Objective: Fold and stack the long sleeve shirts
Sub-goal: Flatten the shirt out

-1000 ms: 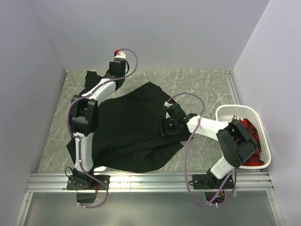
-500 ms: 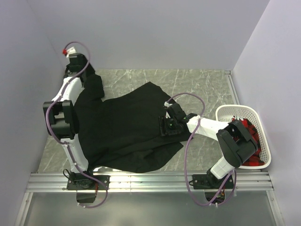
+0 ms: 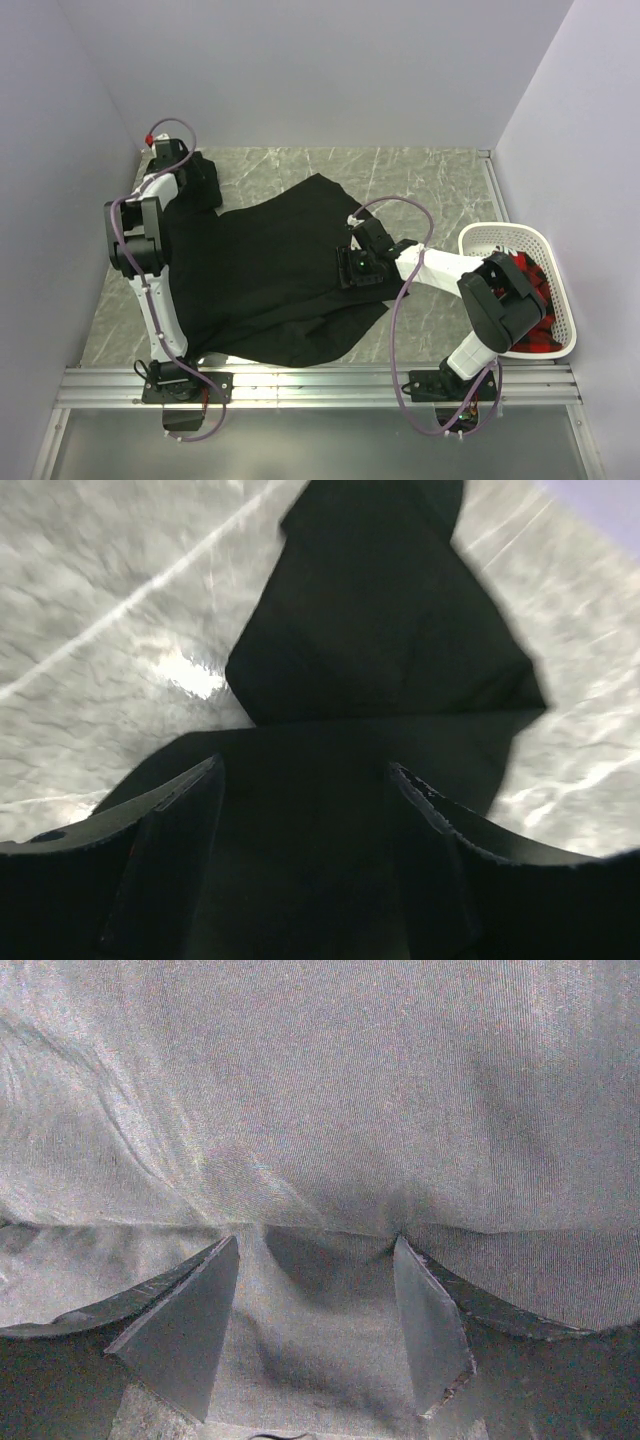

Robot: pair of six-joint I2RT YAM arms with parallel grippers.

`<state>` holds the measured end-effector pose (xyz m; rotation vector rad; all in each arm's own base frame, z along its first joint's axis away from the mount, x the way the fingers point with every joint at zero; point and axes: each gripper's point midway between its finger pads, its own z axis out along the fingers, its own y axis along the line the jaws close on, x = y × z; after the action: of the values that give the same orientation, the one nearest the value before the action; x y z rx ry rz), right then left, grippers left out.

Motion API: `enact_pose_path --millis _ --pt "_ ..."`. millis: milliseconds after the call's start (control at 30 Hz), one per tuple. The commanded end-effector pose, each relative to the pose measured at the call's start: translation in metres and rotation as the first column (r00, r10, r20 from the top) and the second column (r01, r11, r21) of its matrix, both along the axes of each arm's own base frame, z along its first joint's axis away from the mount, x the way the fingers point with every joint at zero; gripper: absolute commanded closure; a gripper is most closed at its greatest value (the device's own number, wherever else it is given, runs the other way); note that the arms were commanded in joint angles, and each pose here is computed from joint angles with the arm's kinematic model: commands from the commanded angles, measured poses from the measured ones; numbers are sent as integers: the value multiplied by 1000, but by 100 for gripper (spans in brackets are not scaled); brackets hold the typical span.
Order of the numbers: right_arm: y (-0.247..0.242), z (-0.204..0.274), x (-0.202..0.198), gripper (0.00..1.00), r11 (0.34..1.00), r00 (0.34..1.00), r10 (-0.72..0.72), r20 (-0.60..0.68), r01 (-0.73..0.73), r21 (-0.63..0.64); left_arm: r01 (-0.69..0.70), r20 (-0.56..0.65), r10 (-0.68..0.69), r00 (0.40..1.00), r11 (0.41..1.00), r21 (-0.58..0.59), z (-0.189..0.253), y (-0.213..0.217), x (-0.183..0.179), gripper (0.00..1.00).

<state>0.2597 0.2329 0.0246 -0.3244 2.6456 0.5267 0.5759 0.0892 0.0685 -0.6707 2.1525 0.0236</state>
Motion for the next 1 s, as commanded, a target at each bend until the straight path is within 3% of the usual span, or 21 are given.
enact_pose_path --millis 0,233,400,533,833,967 --pt "4 -4 -4 29 1000 999 25 -25 -25 -5 14 78 -15 997 1000 23 21 4 21 29" --pt "5 -5 -4 29 1000 999 26 -30 -26 -6 -148 177 151 973 989 -29 24 22 32 28" --pt "3 -7 -7 29 1000 999 24 -39 -25 -15 -164 255 189 948 980 -114 28 23 40 28" --pt "3 -8 -8 29 999 998 28 -48 -29 -20 -186 195 205 959 976 -111 9 27 49 27" --pt "1 -11 -11 29 999 998 28 -62 -30 -31 -193 180 210 961 975 -110 -8 32 56 30" --pt "2 -11 -12 29 999 997 33 -65 -35 -33 -199 109 211 971 974 -106 -27 31 53 33"
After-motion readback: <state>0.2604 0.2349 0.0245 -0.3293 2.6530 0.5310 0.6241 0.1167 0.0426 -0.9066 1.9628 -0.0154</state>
